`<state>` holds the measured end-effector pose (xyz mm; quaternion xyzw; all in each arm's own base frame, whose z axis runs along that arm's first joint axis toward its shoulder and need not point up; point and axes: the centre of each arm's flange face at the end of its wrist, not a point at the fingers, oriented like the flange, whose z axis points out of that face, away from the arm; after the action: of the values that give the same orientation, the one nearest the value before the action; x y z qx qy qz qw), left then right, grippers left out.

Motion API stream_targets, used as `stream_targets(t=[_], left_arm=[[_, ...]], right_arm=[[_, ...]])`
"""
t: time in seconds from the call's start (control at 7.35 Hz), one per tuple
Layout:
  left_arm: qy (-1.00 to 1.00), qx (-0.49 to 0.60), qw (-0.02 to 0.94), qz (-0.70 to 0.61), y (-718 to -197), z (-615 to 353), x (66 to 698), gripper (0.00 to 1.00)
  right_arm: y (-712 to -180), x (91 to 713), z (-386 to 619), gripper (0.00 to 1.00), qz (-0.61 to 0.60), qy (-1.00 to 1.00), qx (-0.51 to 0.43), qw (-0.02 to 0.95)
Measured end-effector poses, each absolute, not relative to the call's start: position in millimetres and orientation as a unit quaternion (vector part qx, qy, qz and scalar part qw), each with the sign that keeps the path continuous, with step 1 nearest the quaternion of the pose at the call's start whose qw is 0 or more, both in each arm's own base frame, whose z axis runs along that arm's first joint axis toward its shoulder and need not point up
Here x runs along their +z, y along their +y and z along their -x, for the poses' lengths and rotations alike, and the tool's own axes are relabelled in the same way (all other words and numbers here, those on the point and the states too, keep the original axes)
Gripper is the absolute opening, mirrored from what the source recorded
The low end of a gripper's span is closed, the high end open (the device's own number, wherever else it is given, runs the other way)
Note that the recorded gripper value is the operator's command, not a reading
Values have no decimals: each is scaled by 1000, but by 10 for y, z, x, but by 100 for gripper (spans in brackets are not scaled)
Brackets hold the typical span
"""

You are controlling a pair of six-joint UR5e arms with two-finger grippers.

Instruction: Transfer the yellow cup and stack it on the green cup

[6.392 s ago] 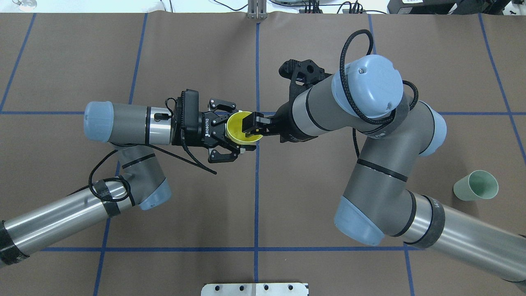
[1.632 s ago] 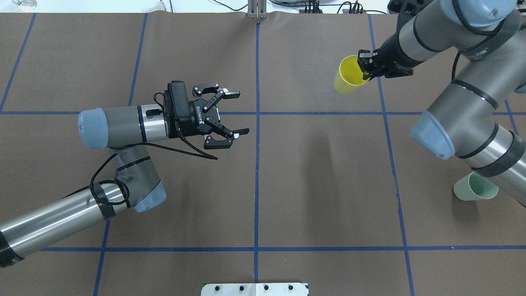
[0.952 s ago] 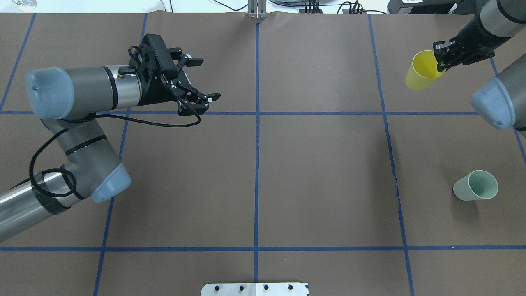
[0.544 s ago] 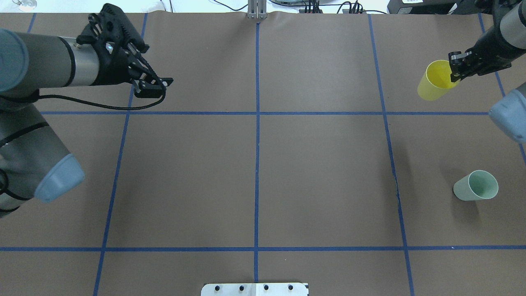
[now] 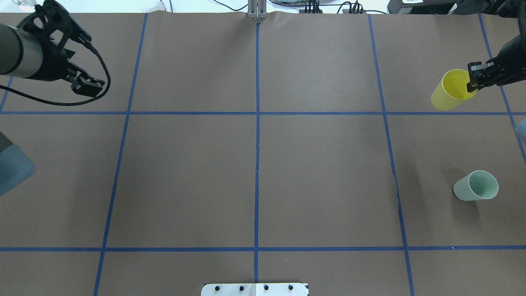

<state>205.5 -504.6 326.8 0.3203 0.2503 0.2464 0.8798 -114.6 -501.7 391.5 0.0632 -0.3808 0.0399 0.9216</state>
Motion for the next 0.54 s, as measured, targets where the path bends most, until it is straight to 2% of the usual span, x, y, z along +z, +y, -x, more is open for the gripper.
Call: stream_targets(t=[0.54], left_arm=[[282, 162, 930, -173, -5020, -1003, 4540, 100]], right_arm=[[-4610, 4621, 274, 0, -62, -394, -5, 917]])
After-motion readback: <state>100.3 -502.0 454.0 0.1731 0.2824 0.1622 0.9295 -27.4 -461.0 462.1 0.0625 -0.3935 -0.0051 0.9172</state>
